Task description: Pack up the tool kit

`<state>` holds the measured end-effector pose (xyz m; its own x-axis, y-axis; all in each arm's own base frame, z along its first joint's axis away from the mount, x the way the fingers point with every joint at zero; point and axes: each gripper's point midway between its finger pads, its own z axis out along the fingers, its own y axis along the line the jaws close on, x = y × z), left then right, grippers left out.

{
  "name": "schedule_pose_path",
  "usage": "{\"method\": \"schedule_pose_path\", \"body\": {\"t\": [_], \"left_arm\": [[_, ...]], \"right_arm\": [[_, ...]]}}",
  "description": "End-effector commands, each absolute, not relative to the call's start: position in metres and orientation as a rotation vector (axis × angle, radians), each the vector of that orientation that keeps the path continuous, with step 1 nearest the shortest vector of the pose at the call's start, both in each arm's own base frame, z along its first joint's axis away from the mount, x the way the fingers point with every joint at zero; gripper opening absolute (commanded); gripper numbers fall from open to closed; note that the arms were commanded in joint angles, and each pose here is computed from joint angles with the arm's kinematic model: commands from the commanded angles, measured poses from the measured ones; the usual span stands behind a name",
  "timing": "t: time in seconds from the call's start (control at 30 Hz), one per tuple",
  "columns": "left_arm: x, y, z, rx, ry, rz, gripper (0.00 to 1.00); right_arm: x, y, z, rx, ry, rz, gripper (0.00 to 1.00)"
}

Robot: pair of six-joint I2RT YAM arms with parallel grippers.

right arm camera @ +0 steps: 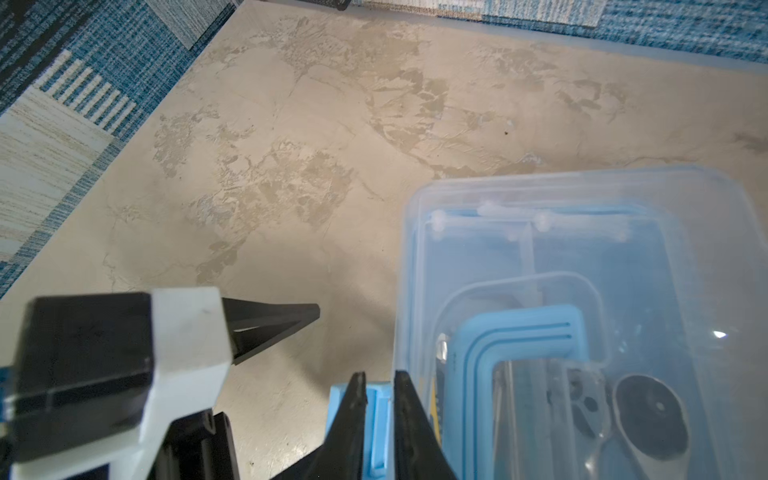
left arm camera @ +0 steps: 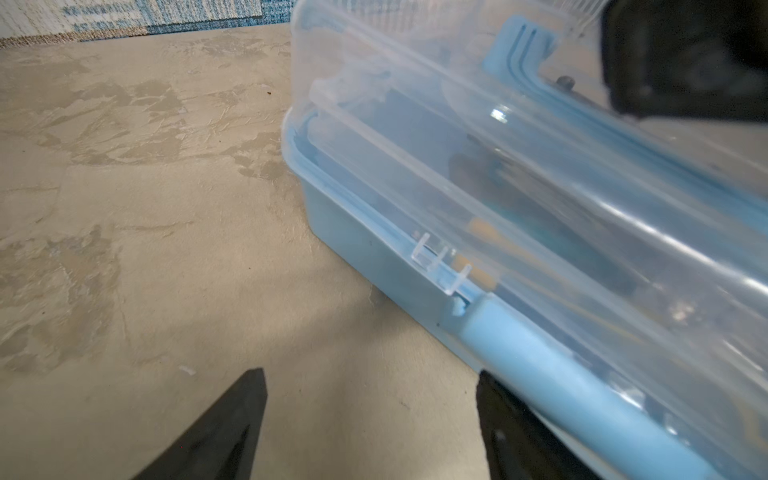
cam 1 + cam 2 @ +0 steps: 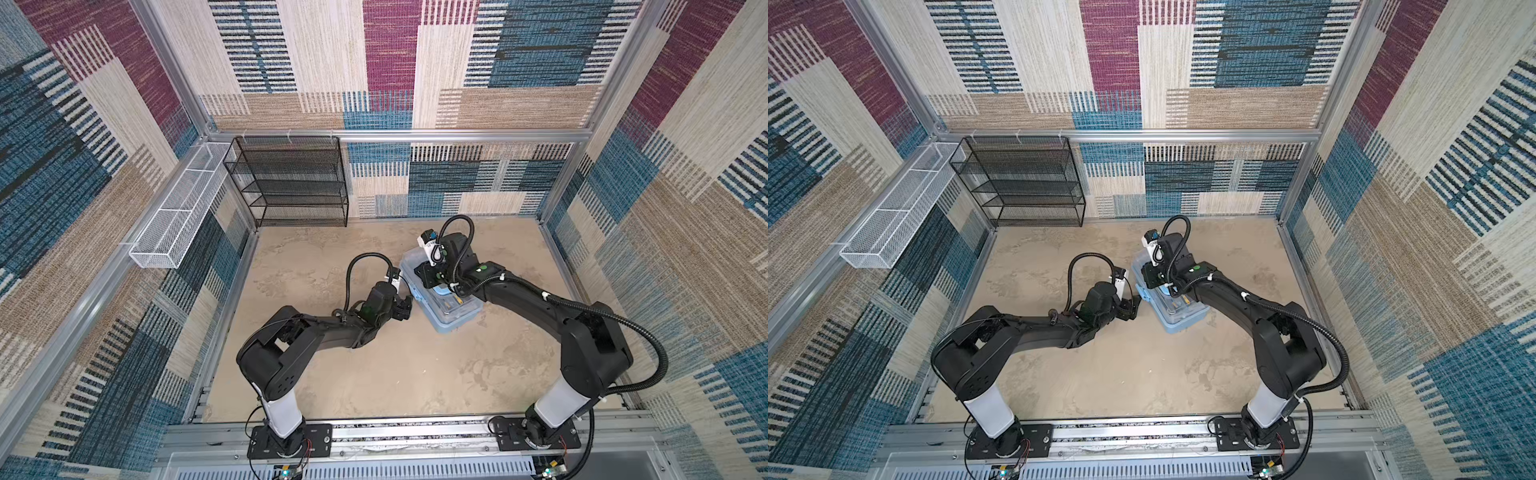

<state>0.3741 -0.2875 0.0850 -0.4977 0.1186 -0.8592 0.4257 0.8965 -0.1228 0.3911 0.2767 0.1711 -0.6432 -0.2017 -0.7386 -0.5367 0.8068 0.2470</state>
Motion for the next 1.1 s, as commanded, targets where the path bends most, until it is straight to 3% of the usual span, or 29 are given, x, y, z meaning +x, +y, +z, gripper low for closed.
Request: {"method": "schedule_pose_path", "body": {"t": [0.0,0.13,0.3,0.67,1.07], "left_arm": [[0.375,-0.288,0.085,0.361,2.087,-0.421,0.82],[0.374,-0.288,0.085,0.361,2.09,-0.427,0.82],[0.374,-0.287,0.084,0.359,2.093,-0.435,0.82],[0.374,-0.288,0.085,0.354,2.091,-0.449,0.82],[0.374,-0.286,0.084,0.346,2.098,-0.446,0.81]], "right_arm": [[0.388,0.282,0.169,-0.558,2.262,0.593,0.21],[0.384,0.284,0.162,-0.571,2.284,0.586,0.28],[0.382,0.286,0.155,-0.584,2.307,0.578,0.3],[0.383,0.286,0.139,-0.601,2.354,0.517,0.22],[0.375,0.287,0.136,-0.63,2.373,0.528,0.23]]}}
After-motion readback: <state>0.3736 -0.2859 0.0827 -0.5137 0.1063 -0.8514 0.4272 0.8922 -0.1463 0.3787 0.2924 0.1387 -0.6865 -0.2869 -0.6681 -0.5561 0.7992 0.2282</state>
